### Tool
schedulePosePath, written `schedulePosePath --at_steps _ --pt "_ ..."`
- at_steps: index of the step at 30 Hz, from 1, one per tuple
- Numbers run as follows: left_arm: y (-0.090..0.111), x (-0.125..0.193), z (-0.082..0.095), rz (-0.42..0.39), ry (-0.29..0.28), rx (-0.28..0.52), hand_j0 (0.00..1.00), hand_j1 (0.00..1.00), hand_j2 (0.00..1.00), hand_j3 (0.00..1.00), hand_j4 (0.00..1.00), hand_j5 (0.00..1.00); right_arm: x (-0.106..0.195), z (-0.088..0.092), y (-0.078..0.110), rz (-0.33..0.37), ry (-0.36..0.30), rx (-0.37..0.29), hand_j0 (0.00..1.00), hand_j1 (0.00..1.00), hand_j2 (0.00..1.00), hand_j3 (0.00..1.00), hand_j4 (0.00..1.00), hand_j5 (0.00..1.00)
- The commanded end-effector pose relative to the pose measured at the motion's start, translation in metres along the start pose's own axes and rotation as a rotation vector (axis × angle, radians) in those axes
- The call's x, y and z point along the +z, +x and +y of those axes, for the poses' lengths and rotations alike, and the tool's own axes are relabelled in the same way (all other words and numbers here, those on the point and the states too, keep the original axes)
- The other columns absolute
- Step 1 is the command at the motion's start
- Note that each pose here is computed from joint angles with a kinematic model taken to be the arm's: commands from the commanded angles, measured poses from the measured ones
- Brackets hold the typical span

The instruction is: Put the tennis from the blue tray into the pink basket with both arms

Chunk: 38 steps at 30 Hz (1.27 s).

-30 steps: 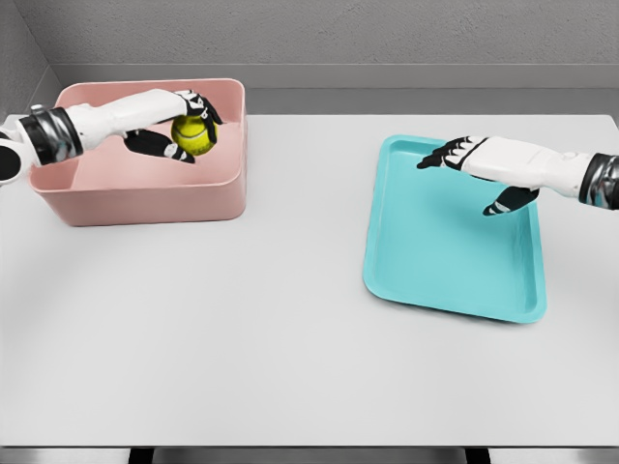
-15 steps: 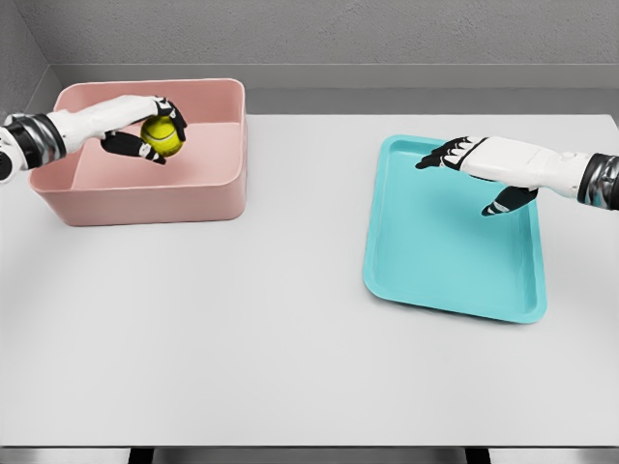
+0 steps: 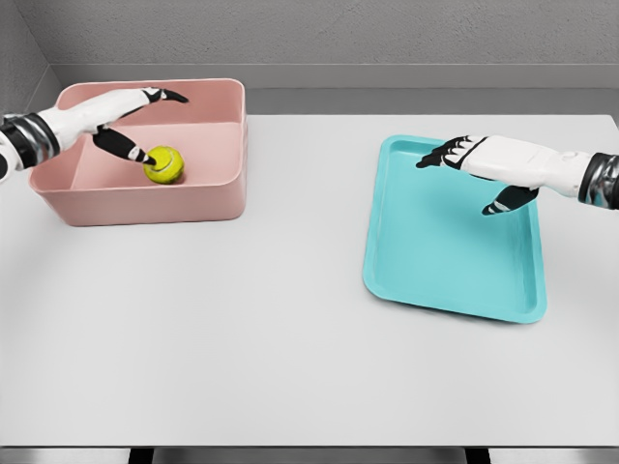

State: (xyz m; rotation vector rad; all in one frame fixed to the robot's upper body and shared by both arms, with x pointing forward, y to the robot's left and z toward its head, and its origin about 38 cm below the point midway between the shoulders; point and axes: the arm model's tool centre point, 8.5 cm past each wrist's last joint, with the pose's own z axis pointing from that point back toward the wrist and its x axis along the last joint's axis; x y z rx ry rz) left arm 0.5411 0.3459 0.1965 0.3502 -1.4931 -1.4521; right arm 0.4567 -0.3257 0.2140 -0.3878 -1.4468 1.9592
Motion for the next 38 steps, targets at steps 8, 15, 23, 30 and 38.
schedulePosePath --at_steps 8,15,23,30,38 --pt "0.012 0.025 0.042 -0.074 0.147 0.036 1.00 1.00 1.00 1.00 1.00 1.00 -0.001 -0.001 0.000 -0.003 -0.009 -0.008 1.00 1.00 1.00 1.00 1.00 1.00" --pt "0.026 0.047 0.046 -0.137 0.149 0.034 1.00 1.00 1.00 1.00 1.00 1.00 -0.002 0.000 0.001 -0.004 -0.007 -0.011 1.00 1.00 1.00 1.00 1.00 1.00" --pt "0.056 0.083 0.033 -0.241 0.087 0.023 1.00 1.00 1.00 1.00 1.00 1.00 -0.001 -0.001 0.000 -0.002 -0.008 -0.009 1.00 1.00 1.00 1.00 1.00 1.00" --pt "0.066 0.101 0.009 -0.266 0.018 0.025 1.00 1.00 1.00 1.00 1.00 1.00 0.000 0.000 -0.001 0.003 -0.005 -0.011 1.00 1.00 1.00 1.00 1.00 1.00" --pt "0.068 0.102 -0.006 -0.268 -0.022 0.017 1.00 1.00 1.00 1.00 1.00 1.00 0.000 0.002 -0.002 0.006 -0.003 -0.014 1.00 1.00 1.00 1.00 1.00 1.00"
